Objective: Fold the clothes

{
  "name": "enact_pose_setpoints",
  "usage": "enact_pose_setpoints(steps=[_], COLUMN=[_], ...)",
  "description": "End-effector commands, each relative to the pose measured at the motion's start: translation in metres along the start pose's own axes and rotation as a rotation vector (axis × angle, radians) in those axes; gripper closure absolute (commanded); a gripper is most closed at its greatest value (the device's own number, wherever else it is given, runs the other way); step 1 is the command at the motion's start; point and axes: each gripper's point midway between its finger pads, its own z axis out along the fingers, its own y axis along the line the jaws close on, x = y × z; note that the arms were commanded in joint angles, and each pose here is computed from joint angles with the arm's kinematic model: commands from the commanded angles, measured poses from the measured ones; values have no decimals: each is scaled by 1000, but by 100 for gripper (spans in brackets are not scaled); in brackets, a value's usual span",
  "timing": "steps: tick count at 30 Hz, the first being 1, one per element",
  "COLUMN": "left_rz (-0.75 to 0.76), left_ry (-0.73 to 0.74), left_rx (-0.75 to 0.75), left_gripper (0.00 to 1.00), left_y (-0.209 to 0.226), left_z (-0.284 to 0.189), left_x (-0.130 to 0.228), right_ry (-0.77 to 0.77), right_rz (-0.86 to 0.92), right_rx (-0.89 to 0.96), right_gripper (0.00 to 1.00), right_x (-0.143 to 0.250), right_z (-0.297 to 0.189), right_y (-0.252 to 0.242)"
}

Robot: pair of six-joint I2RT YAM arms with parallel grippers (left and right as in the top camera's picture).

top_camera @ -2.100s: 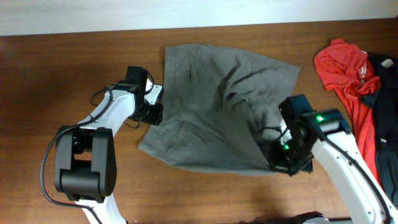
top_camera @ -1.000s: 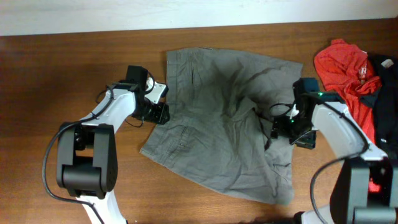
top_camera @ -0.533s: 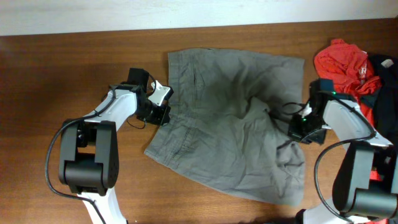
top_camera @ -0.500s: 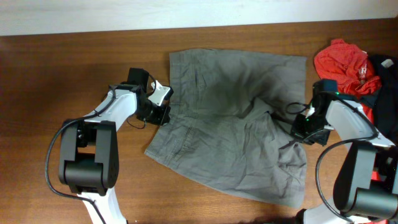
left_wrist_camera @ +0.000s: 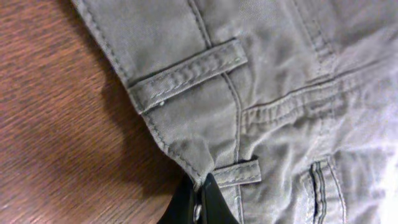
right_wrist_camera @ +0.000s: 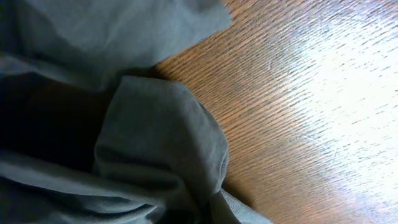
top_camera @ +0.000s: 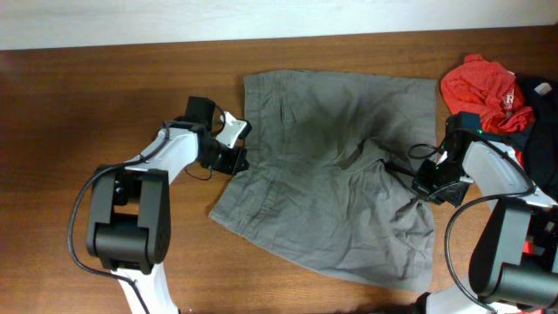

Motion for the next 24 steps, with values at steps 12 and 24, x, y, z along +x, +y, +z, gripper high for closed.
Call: enact_pose_setpoints(steps=[12,24], left_rz=[-638,-586], left_ry=[74,-11], left_rx=[-507,-317], left_gripper=[100,63], left_y=[168,151], left_z=[-48,-54], left_x=[88,49], right_ry=[-19,-101], right_rz=[-369,-505], right_rx=[-416,-537], right_gripper=[42,41], right_x=[2,4], right_z=[-14,-22], right_y=[69,131])
